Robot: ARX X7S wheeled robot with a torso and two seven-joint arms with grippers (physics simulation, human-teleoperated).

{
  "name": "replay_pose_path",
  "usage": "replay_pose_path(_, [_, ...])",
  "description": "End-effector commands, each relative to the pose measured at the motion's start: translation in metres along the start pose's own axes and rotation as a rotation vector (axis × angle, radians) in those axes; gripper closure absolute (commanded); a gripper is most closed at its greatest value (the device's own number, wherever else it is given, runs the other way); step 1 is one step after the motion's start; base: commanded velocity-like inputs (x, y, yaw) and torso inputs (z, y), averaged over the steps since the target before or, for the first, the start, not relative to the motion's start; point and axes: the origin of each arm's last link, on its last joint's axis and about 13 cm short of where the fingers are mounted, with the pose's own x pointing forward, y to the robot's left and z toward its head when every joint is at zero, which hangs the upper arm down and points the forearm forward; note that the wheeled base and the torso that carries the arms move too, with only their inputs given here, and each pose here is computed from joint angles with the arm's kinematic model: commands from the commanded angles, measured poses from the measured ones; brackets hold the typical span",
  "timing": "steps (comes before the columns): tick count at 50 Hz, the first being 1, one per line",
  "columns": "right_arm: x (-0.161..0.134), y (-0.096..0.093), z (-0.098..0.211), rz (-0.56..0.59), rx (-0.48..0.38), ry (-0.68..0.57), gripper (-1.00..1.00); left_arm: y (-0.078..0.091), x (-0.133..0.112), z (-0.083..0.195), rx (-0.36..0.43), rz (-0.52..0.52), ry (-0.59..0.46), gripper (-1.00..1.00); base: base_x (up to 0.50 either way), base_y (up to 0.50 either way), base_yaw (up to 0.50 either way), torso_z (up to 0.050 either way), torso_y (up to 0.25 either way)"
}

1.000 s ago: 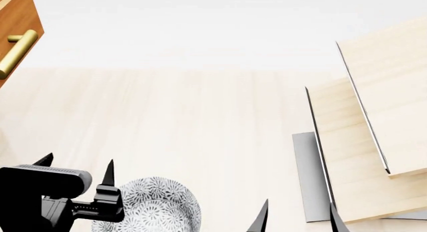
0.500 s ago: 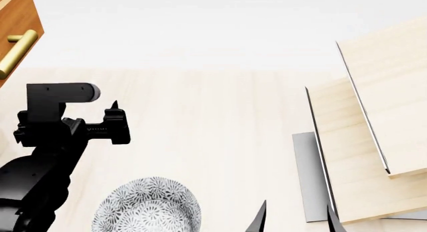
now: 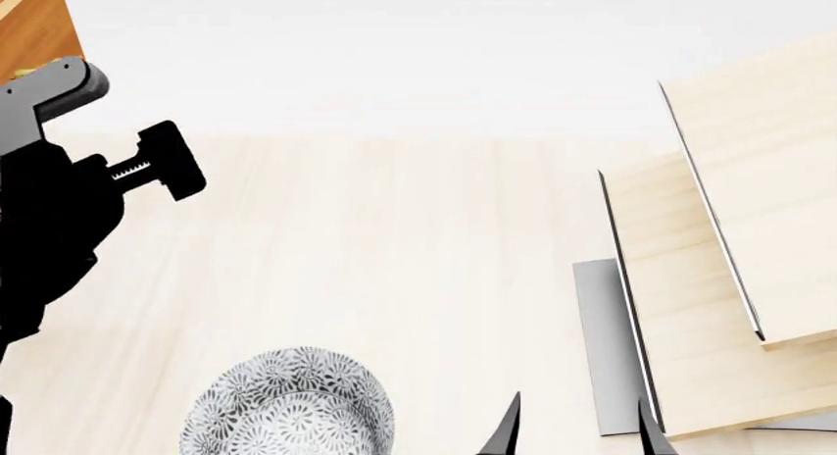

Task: Close the top drawer of the cabinet.

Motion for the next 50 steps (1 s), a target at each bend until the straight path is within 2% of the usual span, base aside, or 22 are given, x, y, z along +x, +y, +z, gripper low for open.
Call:
replay_pose_path(1, [0.002,-0.001,-0.001,0.000,-0.001,0.005,-1.00,0.006,-0.006,0.029,-0.209,-0.012,0.039,-1.00,0.00,0.00,0.00,0.000,0.000])
replay_pose_path(11, [0.000,-0.002,-0.003,0.001,-0.005,0.008,-1.00,0.024,-0.011,0.053,-0.255,0.038,-0.018,-1.00,0.00,0.00,0.00,0.000,0.000])
replay_pose_path(21, [0.003,-0.002,-0.005,-0.004,-0.011,0.016,-1.00,0.046,-0.014,0.061,-0.291,0.141,-0.063,-1.00,0.00,0.00,0.00,0.000,0.000])
replay_pose_path(37, [0.007,0.000,-0.007,0.000,-0.017,0.021,-1.00,0.080,-0.020,0.074,-0.361,0.223,-0.132,-1.00,0.00,0.00,0.00,0.000,0.000])
replay_pose_path(50, [0.008,-0.001,-0.009,-0.001,-0.030,0.029,-1.00,0.111,-0.030,0.090,-0.448,0.309,-0.218,-1.00,0.00,0.00,0.00,0.000,0.000])
